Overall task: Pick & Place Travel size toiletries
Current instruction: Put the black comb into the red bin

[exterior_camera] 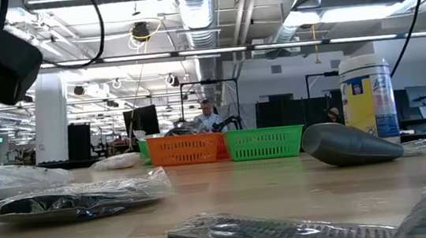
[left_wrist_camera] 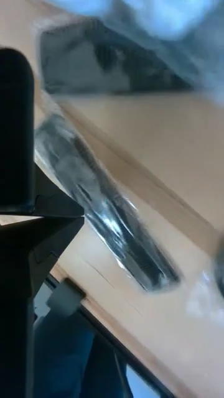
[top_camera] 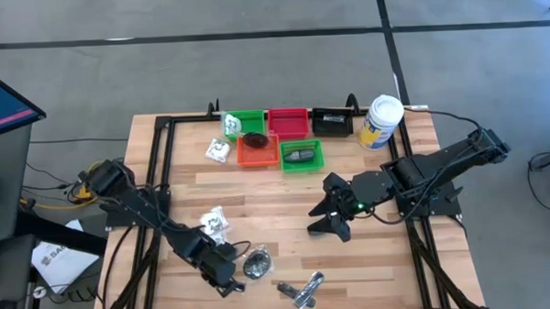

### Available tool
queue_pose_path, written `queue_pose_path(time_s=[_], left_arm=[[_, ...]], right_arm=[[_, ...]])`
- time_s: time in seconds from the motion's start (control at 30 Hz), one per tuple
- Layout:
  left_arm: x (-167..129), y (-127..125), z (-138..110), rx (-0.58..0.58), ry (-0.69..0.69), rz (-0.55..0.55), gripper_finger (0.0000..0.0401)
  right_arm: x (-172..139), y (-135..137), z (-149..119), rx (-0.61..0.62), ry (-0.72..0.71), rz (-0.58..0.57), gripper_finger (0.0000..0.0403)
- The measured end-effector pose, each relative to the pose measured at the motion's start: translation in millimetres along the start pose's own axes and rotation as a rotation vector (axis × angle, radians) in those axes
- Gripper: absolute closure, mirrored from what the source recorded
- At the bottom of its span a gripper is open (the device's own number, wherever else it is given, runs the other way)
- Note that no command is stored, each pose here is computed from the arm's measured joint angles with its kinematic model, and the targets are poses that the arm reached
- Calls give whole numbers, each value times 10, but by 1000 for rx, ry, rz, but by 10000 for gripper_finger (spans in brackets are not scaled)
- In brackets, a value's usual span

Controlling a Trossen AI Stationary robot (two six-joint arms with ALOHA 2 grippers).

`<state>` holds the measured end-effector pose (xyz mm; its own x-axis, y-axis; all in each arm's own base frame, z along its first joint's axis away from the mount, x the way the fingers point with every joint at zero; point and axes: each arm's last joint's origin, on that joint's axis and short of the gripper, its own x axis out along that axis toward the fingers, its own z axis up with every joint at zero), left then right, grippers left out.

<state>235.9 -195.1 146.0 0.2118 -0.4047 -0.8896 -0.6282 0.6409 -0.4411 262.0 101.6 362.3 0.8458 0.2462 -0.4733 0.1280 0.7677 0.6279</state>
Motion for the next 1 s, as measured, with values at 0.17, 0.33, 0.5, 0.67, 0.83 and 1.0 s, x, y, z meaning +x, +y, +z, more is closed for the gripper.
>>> queue_pose_path(time_s=[0.17, 0.33, 0.5, 0.67, 0.83, 1.0], left_arm=[[136, -35, 30, 13, 21, 26, 401], [252, -60, 47, 9, 62, 33, 401], [250, -25, 184, -39, 47, 45, 401], [203, 32, 421, -81, -5, 52, 401], [150, 103, 634, -79, -33, 61, 401], [98, 173, 828, -62, -55, 61, 401]], right_arm=[[0, 1, -3, 0, 1, 1, 138], [0, 1, -3, 0, 1, 1, 138], [0, 1, -2, 0, 0, 0, 138], [0, 2, -2, 0, 0, 1, 138], [0, 1, -2, 0, 0, 1, 138], [0, 1, -2, 0, 0, 1, 138]])
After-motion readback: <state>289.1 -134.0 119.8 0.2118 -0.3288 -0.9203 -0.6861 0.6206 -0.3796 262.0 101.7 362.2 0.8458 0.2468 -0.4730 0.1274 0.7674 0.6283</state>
